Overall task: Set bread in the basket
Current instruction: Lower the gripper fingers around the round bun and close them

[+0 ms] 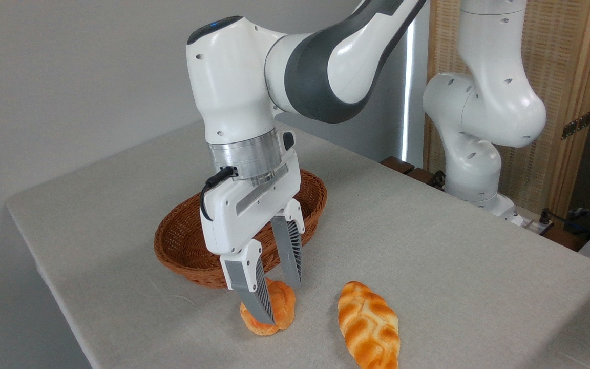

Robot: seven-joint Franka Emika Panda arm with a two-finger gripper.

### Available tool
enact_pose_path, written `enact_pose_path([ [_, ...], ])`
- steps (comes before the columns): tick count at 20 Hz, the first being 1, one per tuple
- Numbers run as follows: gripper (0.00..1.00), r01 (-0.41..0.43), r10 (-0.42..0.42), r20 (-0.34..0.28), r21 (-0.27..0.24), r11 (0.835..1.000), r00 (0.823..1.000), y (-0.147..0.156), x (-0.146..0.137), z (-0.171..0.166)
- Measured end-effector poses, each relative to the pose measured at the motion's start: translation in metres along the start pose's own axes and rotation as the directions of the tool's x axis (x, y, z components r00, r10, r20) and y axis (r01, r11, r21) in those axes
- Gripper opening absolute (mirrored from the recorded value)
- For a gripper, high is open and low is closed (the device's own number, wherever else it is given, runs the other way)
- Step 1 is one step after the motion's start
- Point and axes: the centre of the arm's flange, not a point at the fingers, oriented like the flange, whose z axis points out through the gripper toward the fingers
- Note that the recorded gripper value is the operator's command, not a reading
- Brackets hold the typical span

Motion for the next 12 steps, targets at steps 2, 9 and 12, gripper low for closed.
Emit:
enact_pose_path([
  [2, 1.0, -0.027, 0.027, 0.0, 0.0, 1.0, 1.0, 0.0, 0.001, 0.0],
  [9, 1.0, -0.139, 0.139, 0.009, -0.01, 0.99, 0.99, 0.0, 0.007, 0.003],
  [12, 1.0, -0.185, 0.185, 0.0, -0.025, 0.982, 0.983, -0.001, 0.022, 0.008],
])
